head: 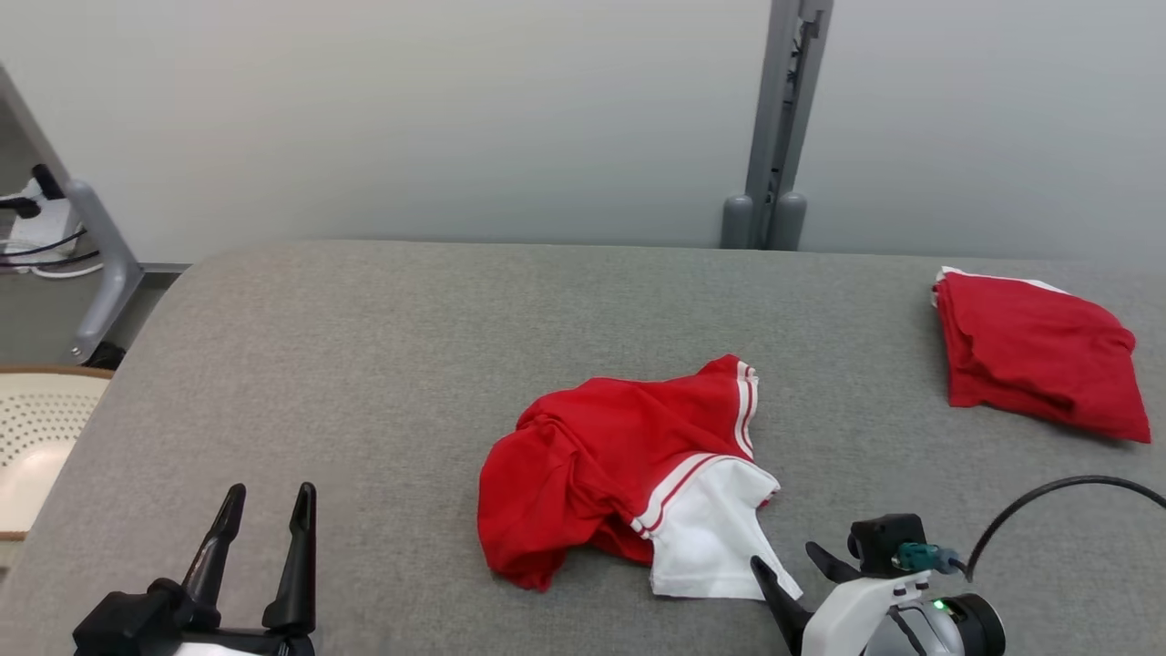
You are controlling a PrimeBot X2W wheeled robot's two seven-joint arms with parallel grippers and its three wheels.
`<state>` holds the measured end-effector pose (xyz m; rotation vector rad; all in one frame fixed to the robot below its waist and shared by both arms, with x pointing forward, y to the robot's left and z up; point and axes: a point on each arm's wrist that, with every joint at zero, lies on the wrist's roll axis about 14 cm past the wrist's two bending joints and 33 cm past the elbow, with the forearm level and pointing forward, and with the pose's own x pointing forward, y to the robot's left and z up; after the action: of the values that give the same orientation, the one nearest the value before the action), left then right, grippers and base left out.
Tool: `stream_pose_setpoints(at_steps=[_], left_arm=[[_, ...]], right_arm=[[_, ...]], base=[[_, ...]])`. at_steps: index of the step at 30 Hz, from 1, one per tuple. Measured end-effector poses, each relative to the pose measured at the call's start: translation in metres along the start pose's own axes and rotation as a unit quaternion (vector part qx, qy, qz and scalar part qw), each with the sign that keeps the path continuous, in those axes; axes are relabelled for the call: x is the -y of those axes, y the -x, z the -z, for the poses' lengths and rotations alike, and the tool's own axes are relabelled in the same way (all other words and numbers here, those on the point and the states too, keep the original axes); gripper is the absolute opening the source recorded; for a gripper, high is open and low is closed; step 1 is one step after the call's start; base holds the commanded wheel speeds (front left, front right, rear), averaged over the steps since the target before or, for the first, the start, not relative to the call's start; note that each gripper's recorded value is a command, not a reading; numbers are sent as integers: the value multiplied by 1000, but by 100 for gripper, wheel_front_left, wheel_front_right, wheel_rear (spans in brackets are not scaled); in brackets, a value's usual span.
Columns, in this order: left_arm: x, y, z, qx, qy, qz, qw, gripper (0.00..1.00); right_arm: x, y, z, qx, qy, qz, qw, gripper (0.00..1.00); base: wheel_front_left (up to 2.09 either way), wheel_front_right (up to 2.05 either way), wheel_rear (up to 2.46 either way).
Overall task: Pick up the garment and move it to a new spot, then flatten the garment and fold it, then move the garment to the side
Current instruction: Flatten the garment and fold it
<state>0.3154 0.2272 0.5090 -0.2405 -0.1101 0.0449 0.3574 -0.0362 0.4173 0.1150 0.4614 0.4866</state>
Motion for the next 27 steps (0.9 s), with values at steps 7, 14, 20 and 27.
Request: stream_pose_setpoints(at_steps=[7, 14, 20, 27], left_arm=[[-20, 17, -2, 1, 2, -32, 999, 100], [-30, 26, -3, 2, 2, -49, 999, 100], [-33, 27, -4, 3, 2, -52, 999, 100], [-32, 26, -5, 4, 0, -48, 999, 100]], right_arm=[[-2, -17, 19, -60, 28, -8, 998, 100], [7, -23, 30, -89, 37, 4, 995, 75], [4, -26, 31, -87, 37, 0, 996, 0], [-2, -32, 3, -36, 47, -10, 998, 0]], base=[[0, 0, 0], [0, 0, 0], [0, 0, 0], [0, 0, 0]])
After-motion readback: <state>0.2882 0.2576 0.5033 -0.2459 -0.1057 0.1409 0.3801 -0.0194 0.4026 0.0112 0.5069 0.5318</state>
